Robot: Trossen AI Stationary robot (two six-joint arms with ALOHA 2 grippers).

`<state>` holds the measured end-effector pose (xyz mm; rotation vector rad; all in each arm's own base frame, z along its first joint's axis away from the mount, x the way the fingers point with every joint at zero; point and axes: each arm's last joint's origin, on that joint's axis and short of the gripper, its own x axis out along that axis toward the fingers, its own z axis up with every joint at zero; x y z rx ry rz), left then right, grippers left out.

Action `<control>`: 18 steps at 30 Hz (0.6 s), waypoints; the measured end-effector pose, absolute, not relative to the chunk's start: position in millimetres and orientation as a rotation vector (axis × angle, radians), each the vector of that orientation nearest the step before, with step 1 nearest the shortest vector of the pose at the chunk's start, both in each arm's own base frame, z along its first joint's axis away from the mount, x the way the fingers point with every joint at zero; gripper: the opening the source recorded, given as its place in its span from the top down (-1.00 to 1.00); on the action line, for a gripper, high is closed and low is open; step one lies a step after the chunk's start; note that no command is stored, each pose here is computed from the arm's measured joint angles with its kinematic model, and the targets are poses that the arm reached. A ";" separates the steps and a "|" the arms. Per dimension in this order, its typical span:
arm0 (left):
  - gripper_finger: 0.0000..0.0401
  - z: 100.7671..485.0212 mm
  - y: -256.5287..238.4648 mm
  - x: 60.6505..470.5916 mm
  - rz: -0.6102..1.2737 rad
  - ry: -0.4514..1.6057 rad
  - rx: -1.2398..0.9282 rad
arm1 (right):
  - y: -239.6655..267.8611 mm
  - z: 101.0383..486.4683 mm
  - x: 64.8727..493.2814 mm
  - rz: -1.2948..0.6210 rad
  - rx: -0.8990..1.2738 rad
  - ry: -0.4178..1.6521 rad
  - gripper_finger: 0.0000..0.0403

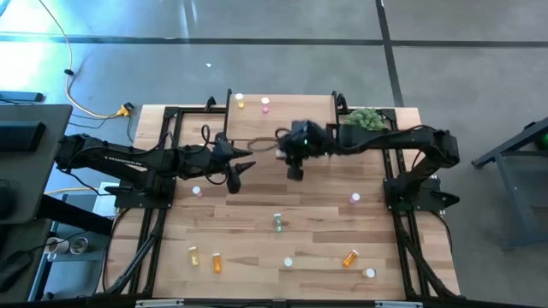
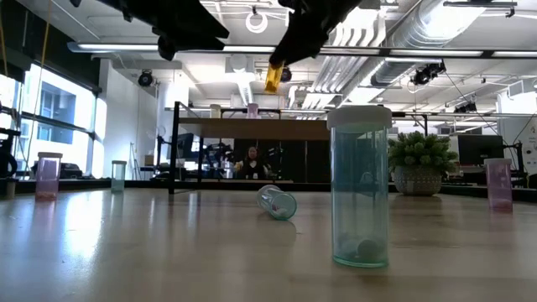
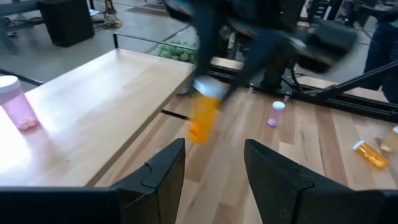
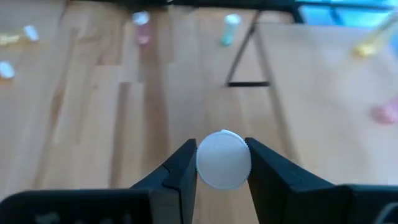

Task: Pick and place medicine bottles onto shelf by color
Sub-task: Put the top orange pill bottle on the shelf

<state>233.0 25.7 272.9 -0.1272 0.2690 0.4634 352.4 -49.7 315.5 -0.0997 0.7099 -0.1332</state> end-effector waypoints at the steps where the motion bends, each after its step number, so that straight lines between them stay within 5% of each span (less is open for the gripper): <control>1: 0.22 272.9 25.6 233.0 0.460 0.269 -0.128 | -55.3 320.3 351.7 -0.145 -0.107 0.706 0.49; 18: 0.22 272.9 25.4 233.1 0.456 0.266 -0.147 | -175.9 406.5 305.5 -0.489 -0.142 0.557 0.49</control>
